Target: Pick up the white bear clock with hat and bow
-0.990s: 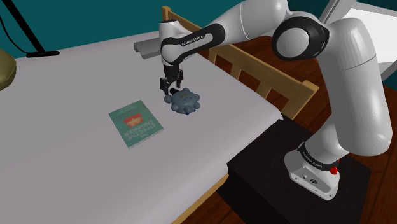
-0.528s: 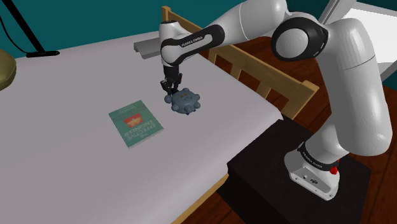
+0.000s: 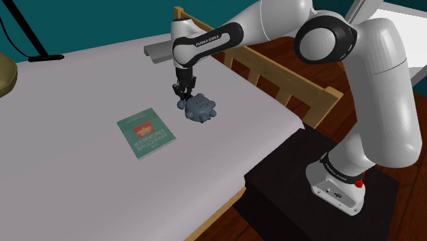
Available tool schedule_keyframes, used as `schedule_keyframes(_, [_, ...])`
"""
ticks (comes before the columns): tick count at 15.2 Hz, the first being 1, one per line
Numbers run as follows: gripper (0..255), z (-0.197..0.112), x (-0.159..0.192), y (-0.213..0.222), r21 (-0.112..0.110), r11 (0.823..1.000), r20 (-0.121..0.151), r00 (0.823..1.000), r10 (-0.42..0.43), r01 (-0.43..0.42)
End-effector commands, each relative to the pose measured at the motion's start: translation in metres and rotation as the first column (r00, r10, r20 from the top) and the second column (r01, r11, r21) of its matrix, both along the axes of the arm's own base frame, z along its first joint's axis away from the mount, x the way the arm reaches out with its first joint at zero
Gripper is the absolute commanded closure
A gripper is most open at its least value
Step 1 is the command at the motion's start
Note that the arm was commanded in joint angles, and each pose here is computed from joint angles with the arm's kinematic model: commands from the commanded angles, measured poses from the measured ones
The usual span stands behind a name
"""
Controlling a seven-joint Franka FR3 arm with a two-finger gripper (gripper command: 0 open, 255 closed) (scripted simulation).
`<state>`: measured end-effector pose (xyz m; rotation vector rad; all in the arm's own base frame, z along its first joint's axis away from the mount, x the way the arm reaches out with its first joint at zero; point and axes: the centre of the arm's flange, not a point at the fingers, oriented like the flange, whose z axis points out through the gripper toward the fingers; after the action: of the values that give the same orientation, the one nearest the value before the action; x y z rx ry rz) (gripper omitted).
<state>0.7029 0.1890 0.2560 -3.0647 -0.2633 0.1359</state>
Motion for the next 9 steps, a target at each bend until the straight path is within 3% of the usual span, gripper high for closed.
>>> schedule_keyframes(1, [255, 0.012, 0.002, 0.0, 0.0, 1.0, 0.001, 1.0, 0.0, 0.0])
schedule_keyframes(9, [255, 0.054, 0.002, 0.0, 0.0, 1.0, 0.001, 1.0, 0.0, 0.0])
